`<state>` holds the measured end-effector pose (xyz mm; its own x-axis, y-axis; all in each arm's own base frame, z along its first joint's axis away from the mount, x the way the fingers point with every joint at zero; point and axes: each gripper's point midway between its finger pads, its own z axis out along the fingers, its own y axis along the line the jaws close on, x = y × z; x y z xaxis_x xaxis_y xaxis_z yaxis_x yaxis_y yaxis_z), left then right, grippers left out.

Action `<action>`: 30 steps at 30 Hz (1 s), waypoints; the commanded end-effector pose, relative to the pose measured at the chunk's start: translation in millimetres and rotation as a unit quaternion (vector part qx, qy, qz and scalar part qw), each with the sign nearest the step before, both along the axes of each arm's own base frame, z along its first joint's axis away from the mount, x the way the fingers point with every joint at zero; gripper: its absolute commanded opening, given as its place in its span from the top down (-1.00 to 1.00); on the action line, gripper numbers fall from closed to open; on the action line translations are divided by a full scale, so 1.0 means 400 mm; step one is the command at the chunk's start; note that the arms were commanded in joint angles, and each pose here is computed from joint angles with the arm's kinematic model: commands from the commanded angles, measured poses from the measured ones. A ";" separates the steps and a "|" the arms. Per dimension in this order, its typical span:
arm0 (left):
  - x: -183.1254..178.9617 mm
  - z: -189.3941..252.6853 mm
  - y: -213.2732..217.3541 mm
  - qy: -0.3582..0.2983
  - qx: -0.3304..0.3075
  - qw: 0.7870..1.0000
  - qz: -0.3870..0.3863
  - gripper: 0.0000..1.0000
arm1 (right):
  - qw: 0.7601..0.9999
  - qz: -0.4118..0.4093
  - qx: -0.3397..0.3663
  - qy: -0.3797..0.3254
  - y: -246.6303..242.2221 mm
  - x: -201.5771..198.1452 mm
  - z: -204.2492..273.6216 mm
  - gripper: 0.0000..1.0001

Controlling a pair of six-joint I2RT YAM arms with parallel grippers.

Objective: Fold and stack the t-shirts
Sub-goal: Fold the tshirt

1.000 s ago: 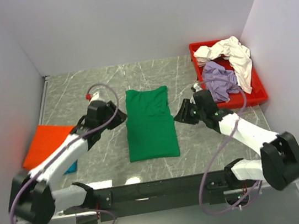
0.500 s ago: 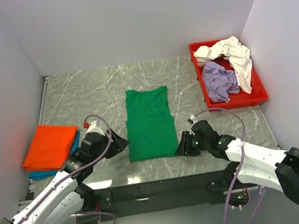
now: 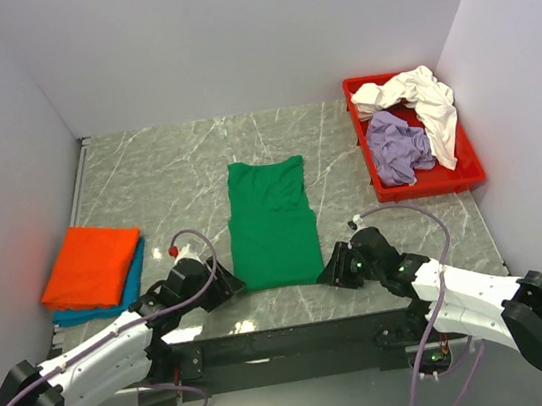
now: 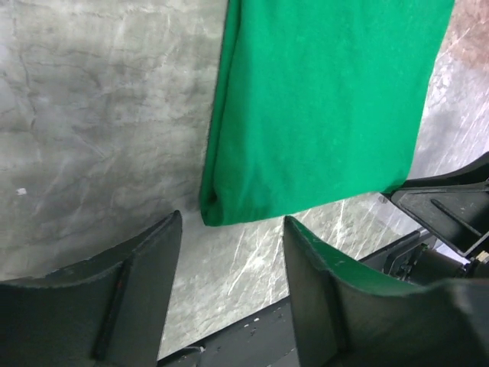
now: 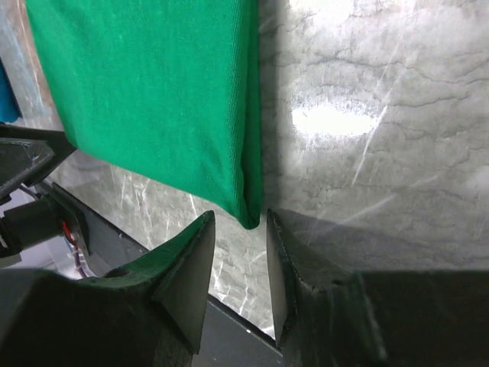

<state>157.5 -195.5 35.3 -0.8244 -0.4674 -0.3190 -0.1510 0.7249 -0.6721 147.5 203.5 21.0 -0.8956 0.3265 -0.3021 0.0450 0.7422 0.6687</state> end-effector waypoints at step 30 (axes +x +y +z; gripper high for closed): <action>0.018 0.022 -0.018 -0.014 0.037 0.999 0.009 0.99 | 0.999 -0.015 0.013 -0.035 -0.001 0.020 0.034 1.00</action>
<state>160.5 -202.4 28.3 -0.8172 -0.4681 -0.3363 -0.1773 0.7594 -0.6260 153.2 202.5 23.6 -0.8747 0.3678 -0.3155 0.0612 0.7297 0.6811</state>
